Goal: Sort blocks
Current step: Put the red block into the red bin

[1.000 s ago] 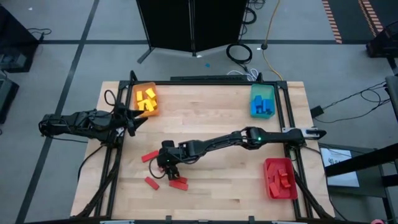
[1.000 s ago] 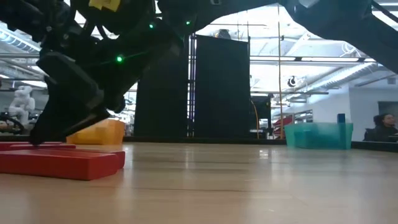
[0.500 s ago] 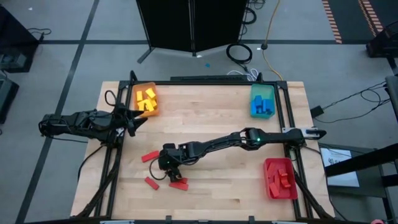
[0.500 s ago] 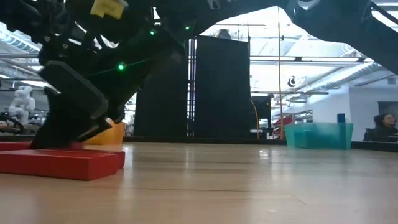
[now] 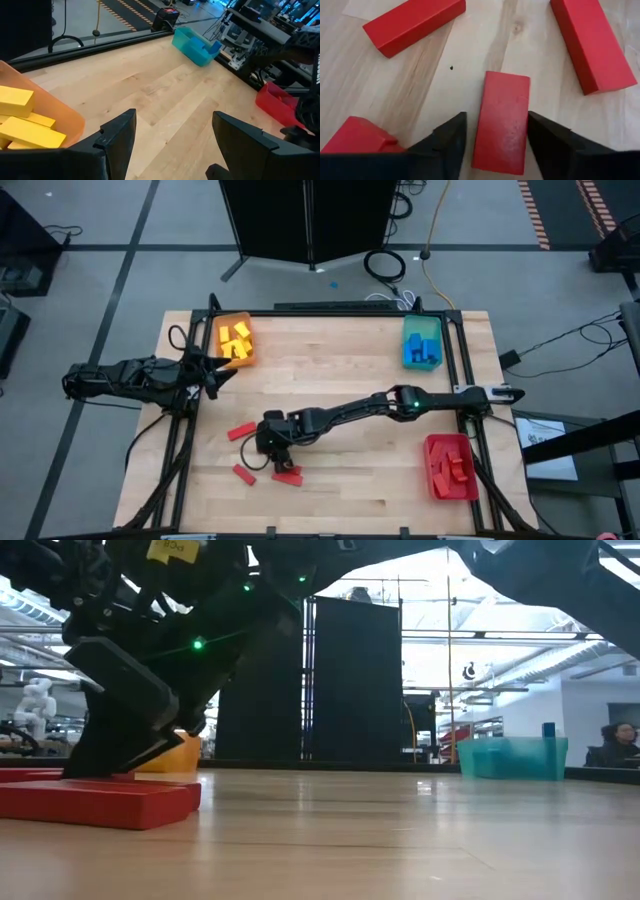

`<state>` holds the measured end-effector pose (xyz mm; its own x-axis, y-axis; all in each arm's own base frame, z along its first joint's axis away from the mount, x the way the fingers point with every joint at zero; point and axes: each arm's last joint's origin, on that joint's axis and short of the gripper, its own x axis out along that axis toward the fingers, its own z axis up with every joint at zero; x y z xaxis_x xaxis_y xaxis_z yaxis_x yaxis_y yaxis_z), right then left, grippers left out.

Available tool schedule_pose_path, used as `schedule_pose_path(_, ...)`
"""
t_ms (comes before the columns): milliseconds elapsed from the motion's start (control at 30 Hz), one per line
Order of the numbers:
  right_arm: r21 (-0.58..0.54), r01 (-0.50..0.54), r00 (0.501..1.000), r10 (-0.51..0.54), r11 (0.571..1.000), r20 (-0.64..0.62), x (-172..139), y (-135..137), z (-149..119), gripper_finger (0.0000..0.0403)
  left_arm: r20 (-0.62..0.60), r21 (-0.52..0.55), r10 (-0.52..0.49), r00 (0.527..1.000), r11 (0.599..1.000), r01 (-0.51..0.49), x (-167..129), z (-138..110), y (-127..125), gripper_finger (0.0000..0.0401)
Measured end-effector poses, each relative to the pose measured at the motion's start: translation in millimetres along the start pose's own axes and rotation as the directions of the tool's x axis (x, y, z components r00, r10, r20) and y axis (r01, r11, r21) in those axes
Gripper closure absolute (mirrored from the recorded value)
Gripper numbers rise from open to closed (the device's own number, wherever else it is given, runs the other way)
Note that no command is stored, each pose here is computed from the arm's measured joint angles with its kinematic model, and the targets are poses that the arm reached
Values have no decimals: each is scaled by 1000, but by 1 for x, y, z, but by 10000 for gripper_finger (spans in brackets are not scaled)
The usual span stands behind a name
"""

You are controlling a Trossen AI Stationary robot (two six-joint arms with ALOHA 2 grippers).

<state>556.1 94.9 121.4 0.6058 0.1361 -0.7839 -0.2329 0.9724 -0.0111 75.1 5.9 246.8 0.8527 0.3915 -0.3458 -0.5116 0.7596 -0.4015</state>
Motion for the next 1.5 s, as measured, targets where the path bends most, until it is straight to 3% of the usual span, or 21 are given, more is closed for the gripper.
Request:
schedule_pose_path(200, 59, 32, 999, -30, 998, -34, -2, -1, -2, 311, 0, 1, 0, 1000, 1000, 0, 0, 0, 0, 143)
schedule_pose_path(433, 166, 50, 998, -44, 985, -44, -4, -2, -2, 313, 0, 2, 0, 1000, 1000, 0, 0, 0, 0, 143)
schedule_pose_path(600, 182, 50, 998, -41, 982, -56, -19, -1, 4, 313, 0, 3, 0, 1000, 1000, 0, 0, 0, 0, 143)
schedule_pose_path(900, 174, 127, 992, -123, 977, -35, -84, -5, 31, 313, 0, 3, 0, 1000, 1000, 0, 0, 0, 0, 143)
schedule_pose_path(1233, 167, 166, 969, -129, 972, -211, -159, 1, 30, 313, 1, -2, 0, 1000, 1000, 0, 0, 0, 0, 143)
schedule_pose_path(1500, 106, 211, 917, -159, 972, -365, -221, 19, 21, 313, 1, -3, -1, 1000, 1000, 1, 0, 0, 0, 143)
